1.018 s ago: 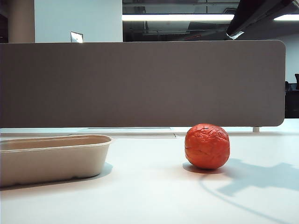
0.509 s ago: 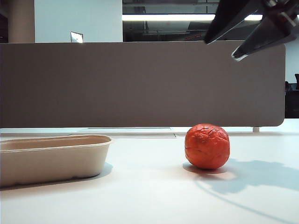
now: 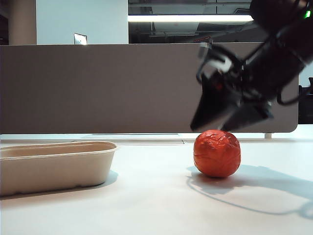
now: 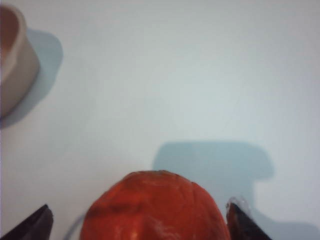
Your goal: Pick up the orange and place it into the paper lunchbox.
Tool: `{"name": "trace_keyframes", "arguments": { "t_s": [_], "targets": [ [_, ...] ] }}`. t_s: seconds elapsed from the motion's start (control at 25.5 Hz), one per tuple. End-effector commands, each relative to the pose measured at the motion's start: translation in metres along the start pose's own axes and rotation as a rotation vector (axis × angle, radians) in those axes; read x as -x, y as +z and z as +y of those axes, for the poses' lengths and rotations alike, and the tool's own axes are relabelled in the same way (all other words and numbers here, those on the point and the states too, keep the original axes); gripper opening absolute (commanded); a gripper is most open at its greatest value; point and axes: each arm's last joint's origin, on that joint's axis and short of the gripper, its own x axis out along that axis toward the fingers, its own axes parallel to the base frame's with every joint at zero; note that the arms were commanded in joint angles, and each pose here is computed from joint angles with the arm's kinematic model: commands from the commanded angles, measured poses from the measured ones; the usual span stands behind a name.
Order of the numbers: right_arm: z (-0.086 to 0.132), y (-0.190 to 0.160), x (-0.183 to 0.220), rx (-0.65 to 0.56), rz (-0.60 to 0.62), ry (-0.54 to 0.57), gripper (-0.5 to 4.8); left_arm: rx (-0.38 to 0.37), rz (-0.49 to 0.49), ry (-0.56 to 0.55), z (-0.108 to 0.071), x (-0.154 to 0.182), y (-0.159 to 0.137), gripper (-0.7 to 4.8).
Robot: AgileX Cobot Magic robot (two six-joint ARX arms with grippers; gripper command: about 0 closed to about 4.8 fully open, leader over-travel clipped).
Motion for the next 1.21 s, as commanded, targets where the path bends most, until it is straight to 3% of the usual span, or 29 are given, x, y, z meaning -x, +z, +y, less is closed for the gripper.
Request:
{"name": "trace_keyframes", "arguments": {
  "t_s": [0.04, 0.43, 0.59, 0.71, 0.78, 0.9, 1.02, 1.21],
  "targets": [
    [-0.002, -0.001, -0.008, 0.021, 0.002, 0.005, 4.79, -0.006, -0.019, 0.000, 0.000, 0.001, 0.002, -0.06],
    [-0.007, -0.012, -0.024, 0.009, 0.069, 0.007, 4.79, -0.006, -0.018, 0.001, 0.000, 0.001, 0.002, -0.06],
    [-0.007, -0.012, -0.024, 0.009, 0.070, -0.012, 3.56, -0.005, -0.018, 0.001, 0.000, 0.001, 0.002, -0.06],
    [-0.007, -0.009, -0.023, 0.013, 0.060, -0.014, 3.56, -0.005, -0.017, 0.001, 0.000, 0.001, 0.002, -0.06],
    [-0.006, -0.006, -0.018, 0.020, 0.040, -0.017, 3.56, -0.001, 0.001, 0.003, 0.000, 0.001, 0.000, -0.06],
    [-0.004, 0.008, -0.005, 0.041, -0.025, -0.024, 3.56, 0.015, 0.090, 0.100, 0.003, 0.002, -0.009, -0.06],
    [-0.002, 0.031, 0.003, 0.057, -0.100, 0.007, 3.58, 0.024, 0.159, 0.101, 0.003, 0.003, -0.016, -0.06],
    [0.023, 0.072, 0.008, 0.151, -0.219, 0.076, 3.58, -0.014, 0.180, 0.104, 0.003, 0.003, -0.018, -0.06]
  ]
}}
